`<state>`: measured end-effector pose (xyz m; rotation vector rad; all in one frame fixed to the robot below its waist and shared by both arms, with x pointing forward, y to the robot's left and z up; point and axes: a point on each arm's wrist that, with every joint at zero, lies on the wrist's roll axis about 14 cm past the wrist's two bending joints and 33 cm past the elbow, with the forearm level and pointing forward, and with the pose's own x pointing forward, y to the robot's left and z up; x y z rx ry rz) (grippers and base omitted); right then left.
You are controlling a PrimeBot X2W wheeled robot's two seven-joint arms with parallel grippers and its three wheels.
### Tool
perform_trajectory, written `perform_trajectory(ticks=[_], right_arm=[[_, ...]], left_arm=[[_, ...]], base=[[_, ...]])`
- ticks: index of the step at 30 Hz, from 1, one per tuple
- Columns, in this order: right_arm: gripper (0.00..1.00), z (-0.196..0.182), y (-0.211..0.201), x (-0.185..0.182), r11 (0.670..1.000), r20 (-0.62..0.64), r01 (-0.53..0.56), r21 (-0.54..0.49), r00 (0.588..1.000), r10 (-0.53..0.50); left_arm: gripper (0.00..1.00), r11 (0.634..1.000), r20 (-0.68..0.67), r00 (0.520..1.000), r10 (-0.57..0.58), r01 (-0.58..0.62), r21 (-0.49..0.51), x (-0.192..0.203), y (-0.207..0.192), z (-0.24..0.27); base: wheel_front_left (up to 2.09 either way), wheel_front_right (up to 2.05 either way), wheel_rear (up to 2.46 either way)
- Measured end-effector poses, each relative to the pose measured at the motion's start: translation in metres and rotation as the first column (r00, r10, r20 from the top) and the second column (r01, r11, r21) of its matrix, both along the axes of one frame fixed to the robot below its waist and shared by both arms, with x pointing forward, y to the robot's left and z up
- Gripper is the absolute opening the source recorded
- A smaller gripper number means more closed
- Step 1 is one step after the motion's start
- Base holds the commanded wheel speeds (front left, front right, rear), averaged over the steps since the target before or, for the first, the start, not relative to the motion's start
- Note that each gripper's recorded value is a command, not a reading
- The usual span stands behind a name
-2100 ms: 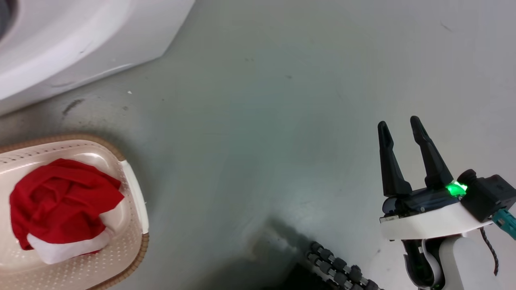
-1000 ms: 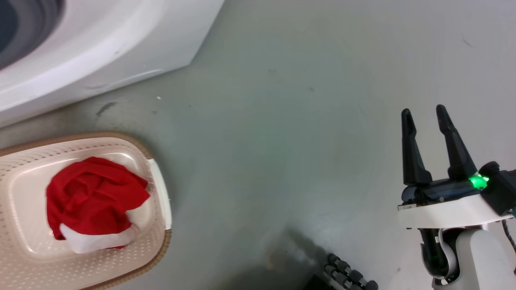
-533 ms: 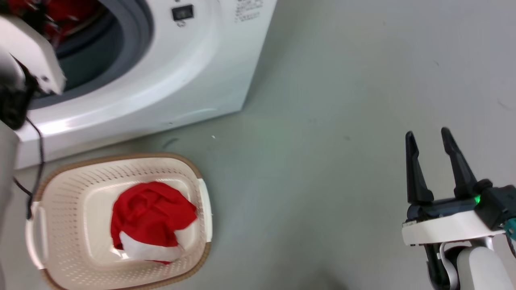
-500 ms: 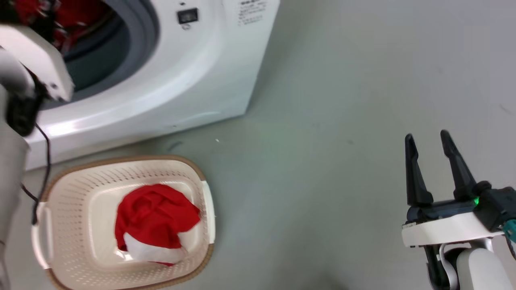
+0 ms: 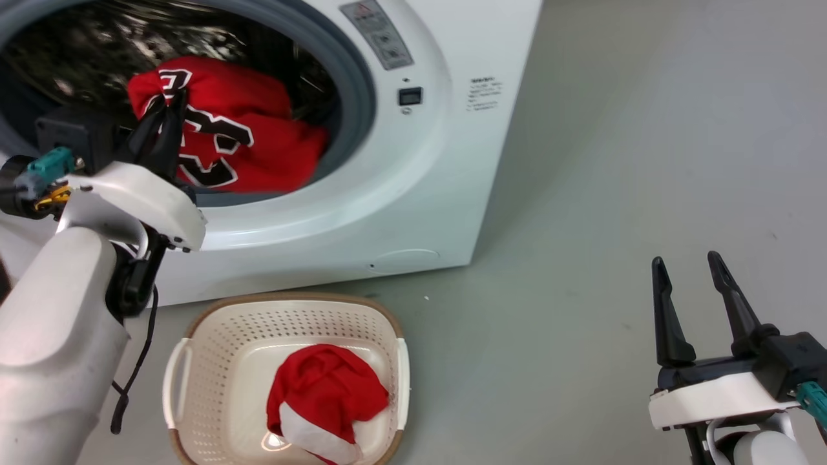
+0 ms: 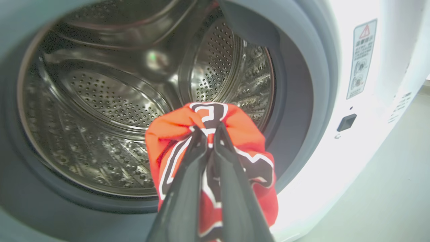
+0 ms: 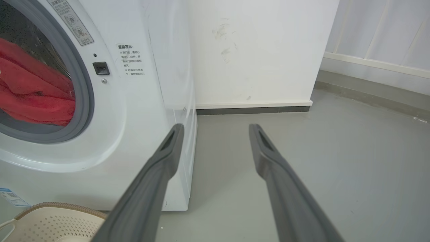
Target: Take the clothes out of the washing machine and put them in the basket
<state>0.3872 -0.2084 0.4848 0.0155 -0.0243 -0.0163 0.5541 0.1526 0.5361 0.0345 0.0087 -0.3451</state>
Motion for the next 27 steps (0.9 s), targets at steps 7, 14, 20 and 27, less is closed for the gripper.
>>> perform_trajectory(ticks=[7,14,20,27], right_arm=[[1.00,0.010,0.015,0.001,0.999,0.034,-0.044,0.011,0.998,0.043],[1.00,0.016,0.030,0.005,0.996,0.053,-0.091,0.012,0.995,0.090],[1.00,0.013,0.039,0.010,0.993,0.049,-0.115,0.014,0.992,0.115],[1.00,0.001,0.043,0.017,0.991,0.018,-0.130,0.012,0.991,0.130]], left_arm=[[0.00,0.999,0.208,0.978,0.018,-0.011,-0.035,-0.043,0.008,0.069],[0.00,0.999,0.239,0.971,0.029,-0.018,-0.050,-0.090,0.008,0.084],[0.00,0.998,0.120,0.992,0.048,-0.041,-0.056,-0.112,0.006,0.047],[0.00,0.998,-0.148,0.987,0.063,-0.062,0.010,-0.127,0.011,-0.040]], base=[[0.00,0.00,0.00],[0.00,0.00,0.00],[0.00,0.00,0.00],[0.00,0.00,0.00]])
